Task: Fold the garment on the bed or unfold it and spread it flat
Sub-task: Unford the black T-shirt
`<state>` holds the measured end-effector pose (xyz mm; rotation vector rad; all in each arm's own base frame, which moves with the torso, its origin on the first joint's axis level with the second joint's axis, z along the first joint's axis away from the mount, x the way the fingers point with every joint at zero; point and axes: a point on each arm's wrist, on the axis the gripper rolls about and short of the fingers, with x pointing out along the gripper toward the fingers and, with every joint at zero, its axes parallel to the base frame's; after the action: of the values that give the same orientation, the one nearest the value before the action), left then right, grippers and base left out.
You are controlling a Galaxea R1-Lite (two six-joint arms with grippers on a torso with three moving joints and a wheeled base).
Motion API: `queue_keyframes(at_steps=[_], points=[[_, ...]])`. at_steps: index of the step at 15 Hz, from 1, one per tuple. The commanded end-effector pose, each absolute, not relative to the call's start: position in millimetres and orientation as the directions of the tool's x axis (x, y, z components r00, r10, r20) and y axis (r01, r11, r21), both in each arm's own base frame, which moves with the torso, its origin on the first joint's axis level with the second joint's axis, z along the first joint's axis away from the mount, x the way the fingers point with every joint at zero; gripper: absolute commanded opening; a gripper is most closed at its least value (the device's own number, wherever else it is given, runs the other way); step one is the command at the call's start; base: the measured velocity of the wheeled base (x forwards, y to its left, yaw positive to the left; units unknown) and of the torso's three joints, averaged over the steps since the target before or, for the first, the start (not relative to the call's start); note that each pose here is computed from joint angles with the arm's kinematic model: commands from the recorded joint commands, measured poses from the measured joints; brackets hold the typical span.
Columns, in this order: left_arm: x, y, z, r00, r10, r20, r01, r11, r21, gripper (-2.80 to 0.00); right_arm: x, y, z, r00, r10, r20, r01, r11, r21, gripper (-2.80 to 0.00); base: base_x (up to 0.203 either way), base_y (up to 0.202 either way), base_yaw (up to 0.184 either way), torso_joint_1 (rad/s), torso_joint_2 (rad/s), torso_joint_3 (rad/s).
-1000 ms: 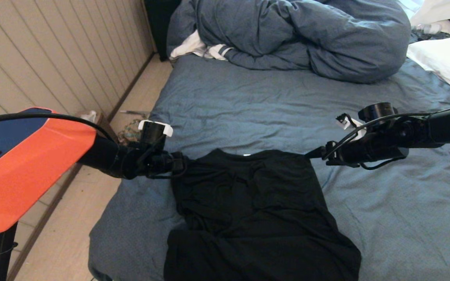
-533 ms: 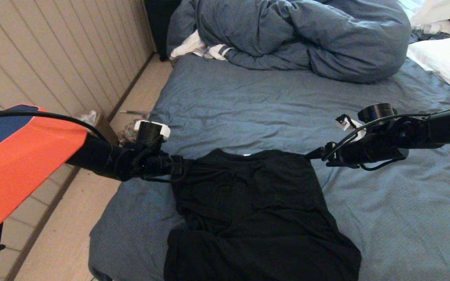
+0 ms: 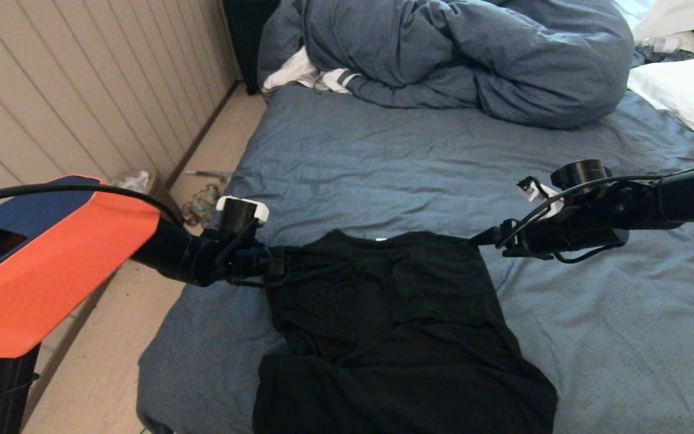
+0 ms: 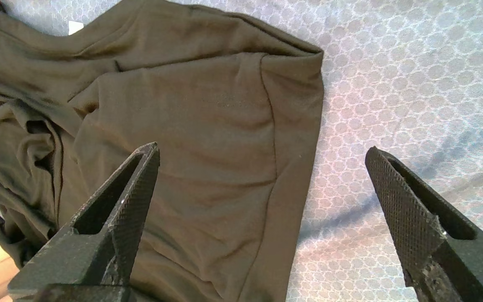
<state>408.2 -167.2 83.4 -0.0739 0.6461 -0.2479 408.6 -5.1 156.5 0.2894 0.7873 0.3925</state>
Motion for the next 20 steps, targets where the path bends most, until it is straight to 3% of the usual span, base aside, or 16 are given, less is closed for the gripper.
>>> queue_keyframes(at_steps=[1,8,13,19,20], points=[[411.5,-168.9,81.2,0.772,-0.252,-0.583,0.203,0.968,-0.15,-2.8,408.1,-4.4,156.0,0.637,0.448,-0.627,-0.237,0.888,0.394,0.0,0.0,0.0,0.0,0.0,0.0,0.0],[410.5,-167.7,93.7,0.791,-0.255,-0.557,0.197,0.967,-0.162,-2.8,415.5,-2.3,144.4,0.623,0.445,-0.643,-0.23,0.89,0.393,0.0,0.0,0.0,0.0,0.0,0.0,0.0],[412.0,-168.2,94.4,0.812,-0.225,-0.539,0.173,0.974,-0.146,-2.8,438.6,12.1,133.2,0.681,0.343,-0.647,-0.196,0.937,0.29,0.0,0.0,0.0,0.0,0.0,0.0,0.0],[414.7,-169.3,89.2,0.813,-0.226,-0.537,0.166,0.973,-0.159,-2.8,443.0,30.4,118.3,0.652,0.358,-0.669,-0.22,0.933,0.285,0.0,0.0,0.0,0.0,0.0,0.0,0.0],[416.7,-169.7,88.3,0.823,-0.226,-0.521,0.165,0.973,-0.162,-2.8,445.0,29.5,115.8,0.663,0.336,-0.669,-0.207,0.941,0.268,-2.8,0.0,0.0,0.0,0.0,0.0,0.0]])
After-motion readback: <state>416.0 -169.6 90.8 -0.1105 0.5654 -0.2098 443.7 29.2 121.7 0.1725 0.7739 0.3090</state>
